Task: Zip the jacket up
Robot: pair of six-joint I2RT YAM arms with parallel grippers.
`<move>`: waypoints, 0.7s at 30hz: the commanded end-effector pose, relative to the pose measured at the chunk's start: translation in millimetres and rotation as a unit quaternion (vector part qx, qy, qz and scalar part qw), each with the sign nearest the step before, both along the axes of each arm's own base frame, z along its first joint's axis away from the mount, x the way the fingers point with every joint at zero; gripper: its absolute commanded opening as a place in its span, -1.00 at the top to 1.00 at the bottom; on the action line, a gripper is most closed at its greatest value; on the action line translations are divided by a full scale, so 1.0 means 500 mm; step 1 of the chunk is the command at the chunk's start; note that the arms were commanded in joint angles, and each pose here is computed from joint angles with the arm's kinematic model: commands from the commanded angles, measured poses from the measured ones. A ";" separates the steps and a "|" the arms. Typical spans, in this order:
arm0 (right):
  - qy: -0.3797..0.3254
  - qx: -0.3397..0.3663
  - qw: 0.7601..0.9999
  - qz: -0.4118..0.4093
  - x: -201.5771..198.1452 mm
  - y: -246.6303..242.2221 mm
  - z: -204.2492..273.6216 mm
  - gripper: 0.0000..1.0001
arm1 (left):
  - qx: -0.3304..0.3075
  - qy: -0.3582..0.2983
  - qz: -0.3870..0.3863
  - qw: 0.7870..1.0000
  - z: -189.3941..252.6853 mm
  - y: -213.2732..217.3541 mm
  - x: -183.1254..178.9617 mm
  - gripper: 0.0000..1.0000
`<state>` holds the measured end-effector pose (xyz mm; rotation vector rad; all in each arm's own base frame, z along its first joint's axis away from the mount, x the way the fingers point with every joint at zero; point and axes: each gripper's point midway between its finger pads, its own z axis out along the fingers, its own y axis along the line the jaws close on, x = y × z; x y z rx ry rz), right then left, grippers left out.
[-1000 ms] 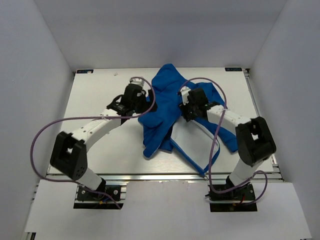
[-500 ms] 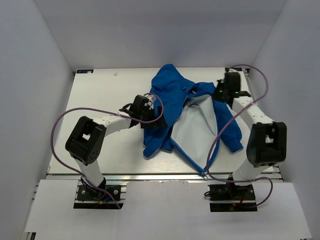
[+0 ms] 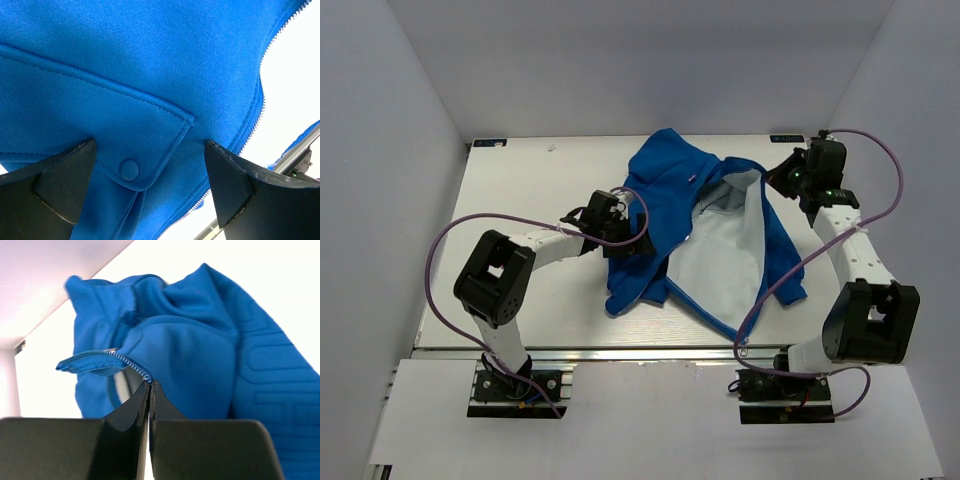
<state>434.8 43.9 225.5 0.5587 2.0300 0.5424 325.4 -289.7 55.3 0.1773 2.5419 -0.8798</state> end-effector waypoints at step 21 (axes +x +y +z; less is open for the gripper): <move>0.012 -0.012 0.959 0.283 -0.063 0.408 -0.042 -0.79 | 0.026 -0.061 0.040 0.997 0.136 0.082 -0.056 -0.96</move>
